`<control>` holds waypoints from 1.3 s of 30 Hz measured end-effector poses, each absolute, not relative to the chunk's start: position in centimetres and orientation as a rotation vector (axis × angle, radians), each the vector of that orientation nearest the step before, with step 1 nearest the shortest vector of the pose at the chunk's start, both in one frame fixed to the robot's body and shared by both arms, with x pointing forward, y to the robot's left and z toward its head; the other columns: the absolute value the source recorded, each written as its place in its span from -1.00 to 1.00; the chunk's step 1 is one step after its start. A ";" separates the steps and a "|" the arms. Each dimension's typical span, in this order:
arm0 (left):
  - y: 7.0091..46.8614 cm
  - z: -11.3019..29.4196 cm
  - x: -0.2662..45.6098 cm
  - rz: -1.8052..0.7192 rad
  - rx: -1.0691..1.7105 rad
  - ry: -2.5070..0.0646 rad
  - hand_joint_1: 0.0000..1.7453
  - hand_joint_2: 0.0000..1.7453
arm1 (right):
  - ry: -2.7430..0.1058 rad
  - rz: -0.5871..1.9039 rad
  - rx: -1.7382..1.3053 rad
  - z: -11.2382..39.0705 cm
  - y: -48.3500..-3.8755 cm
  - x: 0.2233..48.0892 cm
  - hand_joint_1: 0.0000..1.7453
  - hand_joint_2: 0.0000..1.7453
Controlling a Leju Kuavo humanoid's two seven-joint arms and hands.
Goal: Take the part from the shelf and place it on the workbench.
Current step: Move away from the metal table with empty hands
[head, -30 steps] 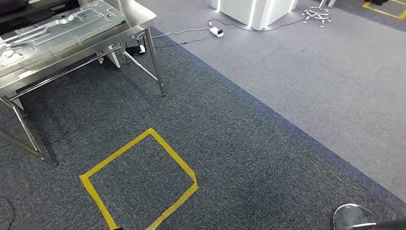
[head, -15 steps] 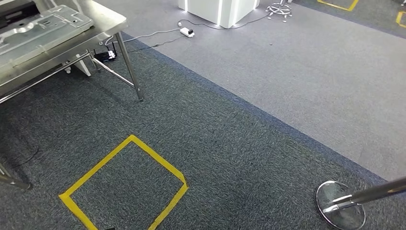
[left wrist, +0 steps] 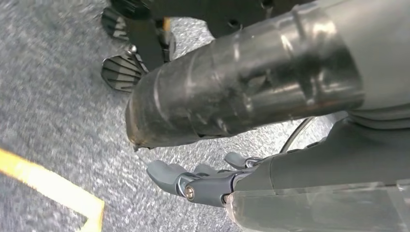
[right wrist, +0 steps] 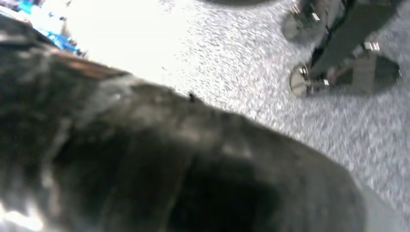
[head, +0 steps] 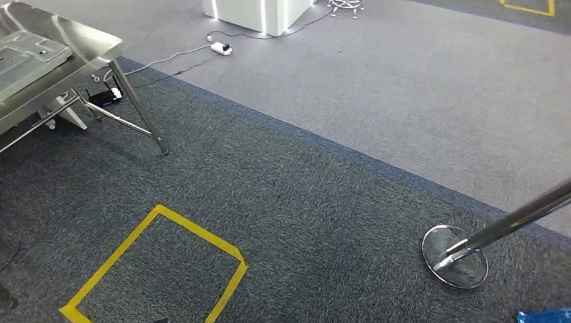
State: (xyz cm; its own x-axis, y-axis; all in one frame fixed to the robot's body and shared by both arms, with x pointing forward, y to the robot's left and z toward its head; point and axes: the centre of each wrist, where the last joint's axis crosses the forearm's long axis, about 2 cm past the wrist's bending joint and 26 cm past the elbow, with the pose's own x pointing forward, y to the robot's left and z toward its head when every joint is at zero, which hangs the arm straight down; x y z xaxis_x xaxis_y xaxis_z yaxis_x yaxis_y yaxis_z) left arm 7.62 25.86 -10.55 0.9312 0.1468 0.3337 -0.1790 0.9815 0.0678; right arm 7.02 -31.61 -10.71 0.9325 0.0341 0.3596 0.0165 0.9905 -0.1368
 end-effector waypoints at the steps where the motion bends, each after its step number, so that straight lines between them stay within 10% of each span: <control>1: 25.9 -10.6 7.5 0.169 0.098 -0.332 -1.00 -1.00 | -0.370 0.009 -0.139 -10.7 -31.6 7.0 -1.00 -1.00; 39: 26.2 -10.6 7.6 0.271 0.122 -0.343 -1.00 -1.00 | -0.370 0.010 -0.143 -10.7 -31.7 7.0 -1.00 -1.00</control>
State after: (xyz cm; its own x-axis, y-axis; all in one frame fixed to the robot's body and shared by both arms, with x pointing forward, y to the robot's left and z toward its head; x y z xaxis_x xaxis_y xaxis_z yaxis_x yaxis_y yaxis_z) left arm 7.55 26.24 -10.58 0.9059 0.2413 0.3480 -0.2823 0.9566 0.0716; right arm 6.99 -31.70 -10.71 0.9325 0.0355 0.3595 0.0168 0.9898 -0.1412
